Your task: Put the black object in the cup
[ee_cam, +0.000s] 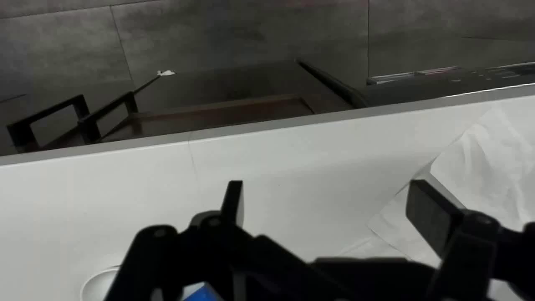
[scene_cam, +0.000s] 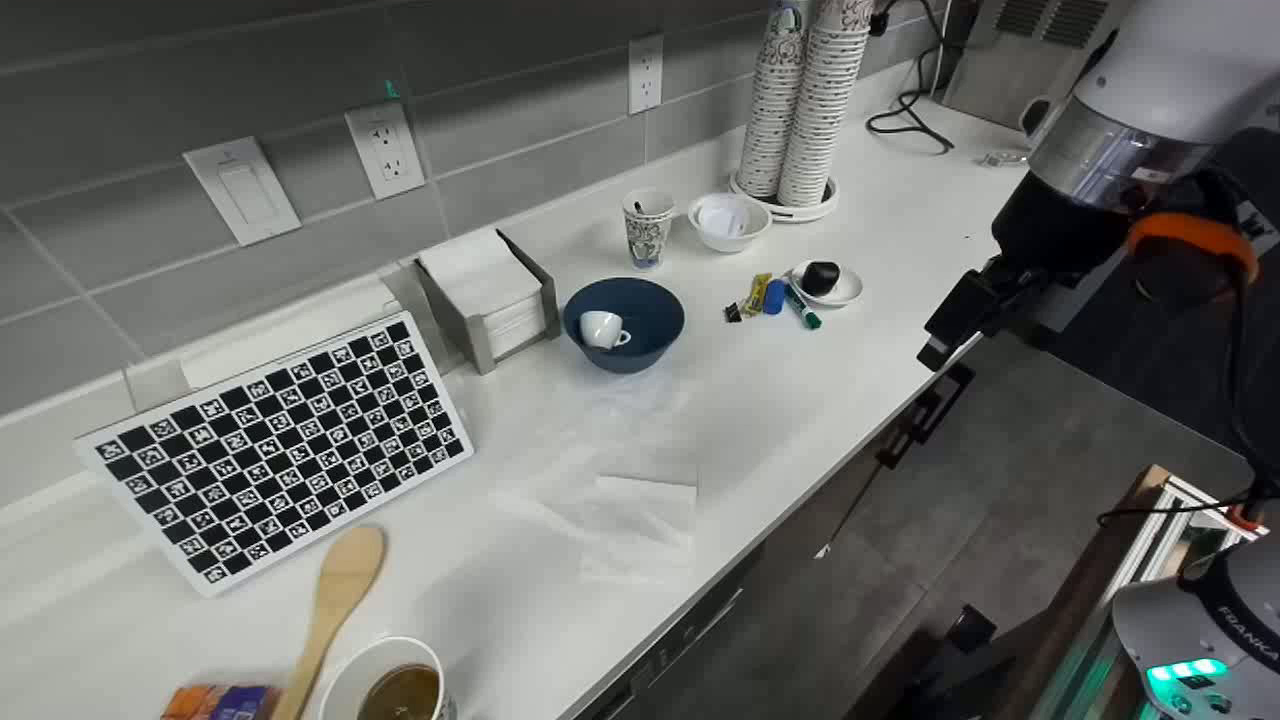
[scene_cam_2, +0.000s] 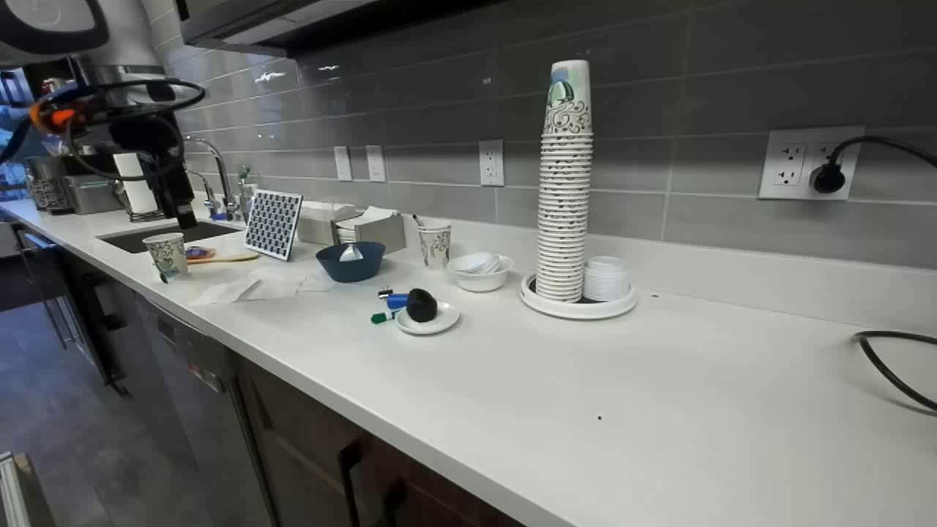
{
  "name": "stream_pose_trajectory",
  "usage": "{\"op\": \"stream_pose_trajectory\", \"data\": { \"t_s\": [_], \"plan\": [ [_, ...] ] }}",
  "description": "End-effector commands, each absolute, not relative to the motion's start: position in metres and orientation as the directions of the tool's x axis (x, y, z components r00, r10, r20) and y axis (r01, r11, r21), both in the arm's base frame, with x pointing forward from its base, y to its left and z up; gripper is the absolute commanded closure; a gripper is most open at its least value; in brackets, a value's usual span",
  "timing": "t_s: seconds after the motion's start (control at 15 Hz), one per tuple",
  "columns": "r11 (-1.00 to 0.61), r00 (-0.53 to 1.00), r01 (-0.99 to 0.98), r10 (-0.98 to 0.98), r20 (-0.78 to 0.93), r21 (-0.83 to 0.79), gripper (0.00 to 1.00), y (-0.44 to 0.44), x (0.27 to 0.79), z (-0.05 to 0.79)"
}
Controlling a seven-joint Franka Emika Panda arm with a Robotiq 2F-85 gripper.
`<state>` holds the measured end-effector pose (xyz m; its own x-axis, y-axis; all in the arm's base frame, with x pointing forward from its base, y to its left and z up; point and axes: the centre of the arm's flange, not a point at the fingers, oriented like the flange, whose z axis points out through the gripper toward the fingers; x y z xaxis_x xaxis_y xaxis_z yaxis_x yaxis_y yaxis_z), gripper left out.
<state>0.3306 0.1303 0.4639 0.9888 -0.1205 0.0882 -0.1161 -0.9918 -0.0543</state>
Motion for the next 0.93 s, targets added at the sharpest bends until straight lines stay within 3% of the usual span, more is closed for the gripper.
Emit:
{"op": "stream_pose_trajectory", "data": {
  "t_s": [0.0,0.27,0.67,0.87],
  "plan": [
    [-0.992,0.989,-0.116,-0.121,0.088,-0.054,0.00,0.130,0.331,0.464],
    [-0.992,0.989,-0.116,-0.121,0.088,-0.054,0.00,0.130,0.331,0.464],
    [-0.990,0.980,-0.138,-0.139,0.141,-0.015,0.00,0.094,0.429,0.451],
    [-0.958,0.948,-0.280,-0.266,0.172,0.065,0.00,0.072,0.481,0.434]
  ]
}}
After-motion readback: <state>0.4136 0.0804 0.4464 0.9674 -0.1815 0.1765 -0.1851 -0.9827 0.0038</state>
